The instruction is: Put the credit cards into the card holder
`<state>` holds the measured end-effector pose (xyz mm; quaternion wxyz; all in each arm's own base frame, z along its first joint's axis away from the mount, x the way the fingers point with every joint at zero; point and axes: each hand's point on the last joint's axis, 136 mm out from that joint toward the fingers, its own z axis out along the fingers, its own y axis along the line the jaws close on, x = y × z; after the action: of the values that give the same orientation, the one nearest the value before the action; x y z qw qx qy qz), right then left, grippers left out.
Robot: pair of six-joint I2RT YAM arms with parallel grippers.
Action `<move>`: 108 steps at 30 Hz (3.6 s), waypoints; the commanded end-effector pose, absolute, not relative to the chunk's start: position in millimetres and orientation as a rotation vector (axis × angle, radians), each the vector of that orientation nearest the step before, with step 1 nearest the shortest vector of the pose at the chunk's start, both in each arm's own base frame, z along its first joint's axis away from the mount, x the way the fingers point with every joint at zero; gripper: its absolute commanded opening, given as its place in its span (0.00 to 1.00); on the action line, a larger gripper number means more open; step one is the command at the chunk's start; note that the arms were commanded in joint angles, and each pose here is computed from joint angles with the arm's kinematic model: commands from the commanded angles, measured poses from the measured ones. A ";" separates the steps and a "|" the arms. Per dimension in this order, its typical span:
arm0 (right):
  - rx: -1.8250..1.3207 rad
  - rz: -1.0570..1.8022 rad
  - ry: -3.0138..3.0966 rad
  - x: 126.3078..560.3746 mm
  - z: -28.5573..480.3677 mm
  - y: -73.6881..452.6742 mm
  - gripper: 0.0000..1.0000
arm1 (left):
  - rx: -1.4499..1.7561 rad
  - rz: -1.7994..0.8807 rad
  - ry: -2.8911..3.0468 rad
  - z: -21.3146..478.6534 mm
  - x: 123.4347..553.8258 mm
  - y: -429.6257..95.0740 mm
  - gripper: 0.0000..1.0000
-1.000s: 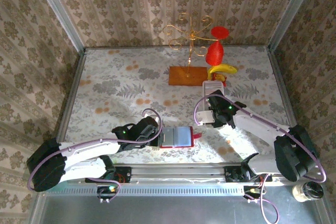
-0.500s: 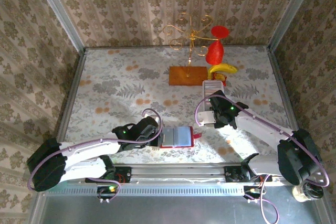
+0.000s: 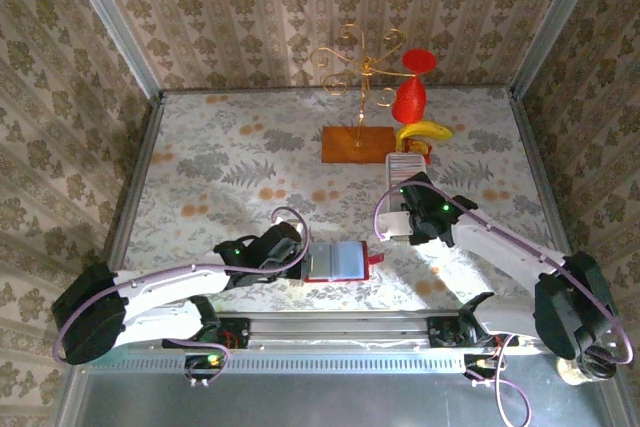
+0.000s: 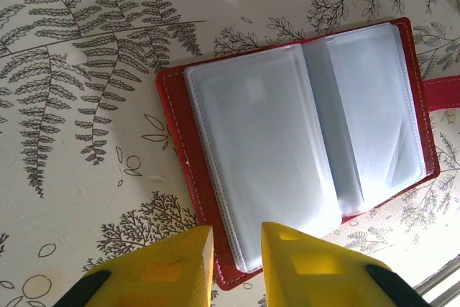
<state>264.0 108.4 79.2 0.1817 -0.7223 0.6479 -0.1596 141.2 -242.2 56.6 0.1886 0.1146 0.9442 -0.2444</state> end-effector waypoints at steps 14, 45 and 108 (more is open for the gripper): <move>-1.952 -0.301 1.903 237.6 114.2 115.3 0.00 | 0.320 -0.698 2.653 65.0 142.4 -247.8 0.22; 0.082 1.148 2.577 208.4 149.5 229.0 0.00 | 0.238 -0.811 2.628 77.8 149.8 -256.0 0.41; 0.167 1.069 2.796 191.0 41.9 289.4 0.00 | 0.256 -0.591 2.790 17.8 143.5 -239.3 0.23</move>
<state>199.8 290.3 44.1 0.0876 0.0483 0.9306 0.3521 146.4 -246.1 27.4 0.1462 0.0856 0.9610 -0.2188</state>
